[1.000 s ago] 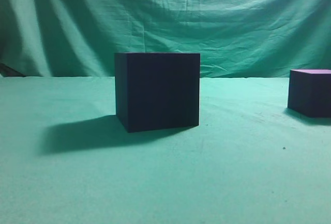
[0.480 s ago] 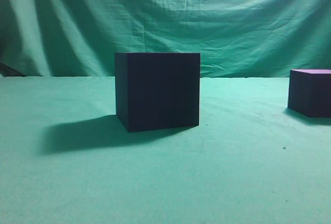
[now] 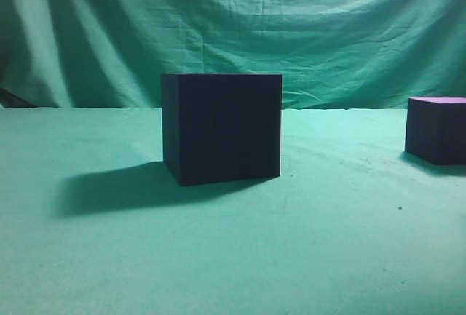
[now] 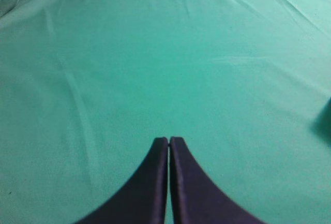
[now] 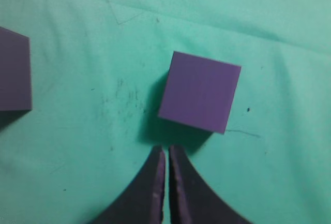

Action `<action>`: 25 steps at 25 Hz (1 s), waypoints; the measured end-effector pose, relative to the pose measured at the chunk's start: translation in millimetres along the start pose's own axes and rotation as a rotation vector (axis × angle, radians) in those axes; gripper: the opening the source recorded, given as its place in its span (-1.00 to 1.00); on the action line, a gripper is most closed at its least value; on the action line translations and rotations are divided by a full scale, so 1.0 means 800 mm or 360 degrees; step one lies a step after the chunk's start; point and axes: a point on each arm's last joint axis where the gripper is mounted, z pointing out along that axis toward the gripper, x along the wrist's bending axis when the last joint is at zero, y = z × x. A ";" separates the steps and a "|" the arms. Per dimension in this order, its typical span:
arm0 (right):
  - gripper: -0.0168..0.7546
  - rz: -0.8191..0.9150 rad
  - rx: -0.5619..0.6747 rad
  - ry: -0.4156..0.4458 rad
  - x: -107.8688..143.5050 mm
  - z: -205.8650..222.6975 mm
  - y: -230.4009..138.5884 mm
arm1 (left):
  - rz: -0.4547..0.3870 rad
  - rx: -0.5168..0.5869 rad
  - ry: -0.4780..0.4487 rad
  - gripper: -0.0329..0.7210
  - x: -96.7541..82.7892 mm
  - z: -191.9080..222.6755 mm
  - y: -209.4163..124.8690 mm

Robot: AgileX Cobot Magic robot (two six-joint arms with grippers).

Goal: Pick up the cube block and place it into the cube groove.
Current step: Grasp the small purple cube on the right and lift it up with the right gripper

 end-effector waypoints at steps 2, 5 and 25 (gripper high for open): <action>-0.96 -0.0070 0.0040 -0.0088 0.008 0.004 0.011 | 0.0000 0.0000 0.0000 -0.91 0.000 0.000 0.000; -0.96 -0.0128 0.0067 -0.0168 0.012 0.010 0.023 | 0.0000 0.0000 0.0000 -0.91 0.000 0.000 0.000; 0.49 0.0043 0.0271 -0.0217 -0.008 0.097 0.033 | 0.0000 0.0000 0.0000 -0.91 0.000 0.000 0.000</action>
